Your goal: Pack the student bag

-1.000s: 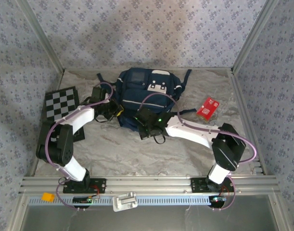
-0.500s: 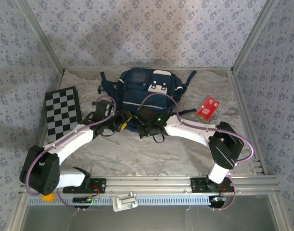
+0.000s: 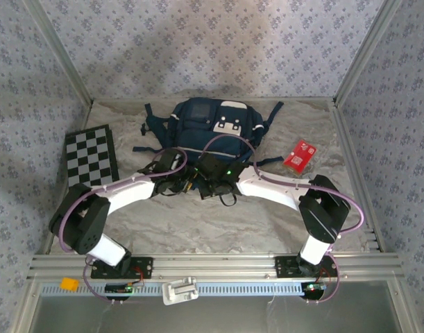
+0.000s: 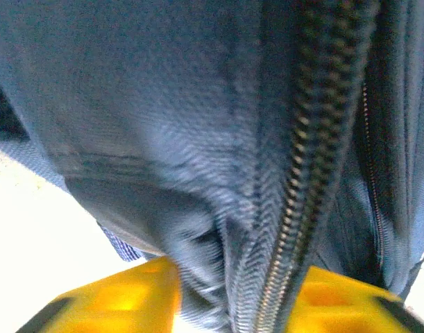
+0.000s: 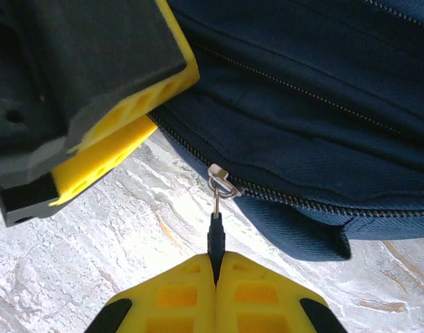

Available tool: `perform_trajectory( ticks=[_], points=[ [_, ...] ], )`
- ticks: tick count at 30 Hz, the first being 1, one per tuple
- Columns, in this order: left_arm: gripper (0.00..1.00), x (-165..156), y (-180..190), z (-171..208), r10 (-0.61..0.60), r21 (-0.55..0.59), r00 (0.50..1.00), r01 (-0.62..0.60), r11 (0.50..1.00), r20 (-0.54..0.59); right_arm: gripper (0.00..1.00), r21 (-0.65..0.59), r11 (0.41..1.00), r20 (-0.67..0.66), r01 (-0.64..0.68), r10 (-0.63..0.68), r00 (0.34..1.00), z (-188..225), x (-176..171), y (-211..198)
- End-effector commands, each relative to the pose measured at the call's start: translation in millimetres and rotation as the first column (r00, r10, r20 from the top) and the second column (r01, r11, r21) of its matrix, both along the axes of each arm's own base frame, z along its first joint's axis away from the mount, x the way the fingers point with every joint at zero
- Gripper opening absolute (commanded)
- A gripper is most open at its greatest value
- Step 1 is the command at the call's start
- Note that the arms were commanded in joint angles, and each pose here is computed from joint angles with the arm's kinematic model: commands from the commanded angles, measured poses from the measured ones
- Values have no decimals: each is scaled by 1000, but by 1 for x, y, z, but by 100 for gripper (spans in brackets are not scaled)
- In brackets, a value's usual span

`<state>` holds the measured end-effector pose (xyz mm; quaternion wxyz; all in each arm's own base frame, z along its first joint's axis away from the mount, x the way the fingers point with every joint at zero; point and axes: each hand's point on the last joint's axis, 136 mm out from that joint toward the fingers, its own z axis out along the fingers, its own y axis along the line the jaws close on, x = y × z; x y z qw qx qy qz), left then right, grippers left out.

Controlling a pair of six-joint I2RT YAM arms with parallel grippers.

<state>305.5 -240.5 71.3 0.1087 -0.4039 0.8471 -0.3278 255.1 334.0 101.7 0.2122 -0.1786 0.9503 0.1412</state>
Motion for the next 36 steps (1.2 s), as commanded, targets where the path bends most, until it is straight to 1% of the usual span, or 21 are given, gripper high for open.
perform_trajectory(
  ticks=[1,4,9,11,14,17,25,28,30,31,33,36],
  points=[
    [18,13,-10,12,31,-26,999,-30,999,40,0,-17,1000,-8,21,-21,1000,-5,0,-6],
    [0,11,-5,11,32,-15,999,-32,999,43,0,-40,999,-12,35,-36,999,-7,0,-13],
    [0,9,5,28,-1,18,996,-1,1000,92,0,-90,992,-8,84,-85,996,-5,1,-35],
    [0,9,12,35,-18,24,994,15,1000,107,0,-111,989,-13,96,-98,995,-10,-3,-50],
    [0,8,27,43,-9,31,991,5,1000,135,0,-148,985,-50,92,-100,994,-14,-12,-71],
    [0,6,36,51,-16,34,987,11,999,159,0,-199,974,-63,112,-126,990,-16,-13,-96],
    [0,1,67,60,-37,71,981,24,997,188,0,-209,947,-63,244,-262,963,-13,6,-149],
    [0,2,76,62,-41,51,982,33,998,184,0,-233,934,-34,271,-286,958,-13,18,-162],
    [0,4,80,66,-55,44,979,47,998,198,0,-250,930,1,270,-278,961,-7,25,-165],
    [0,5,82,67,-65,47,978,57,997,198,0,-239,940,9,245,-250,968,-2,27,-159],
    [0,6,82,71,-84,49,977,75,996,198,0,-196,965,24,174,-173,985,6,25,-138],
    [0,10,74,79,-100,24,969,97,995,227,0,-82,995,7,55,-55,998,13,15,-93]
  ],
)
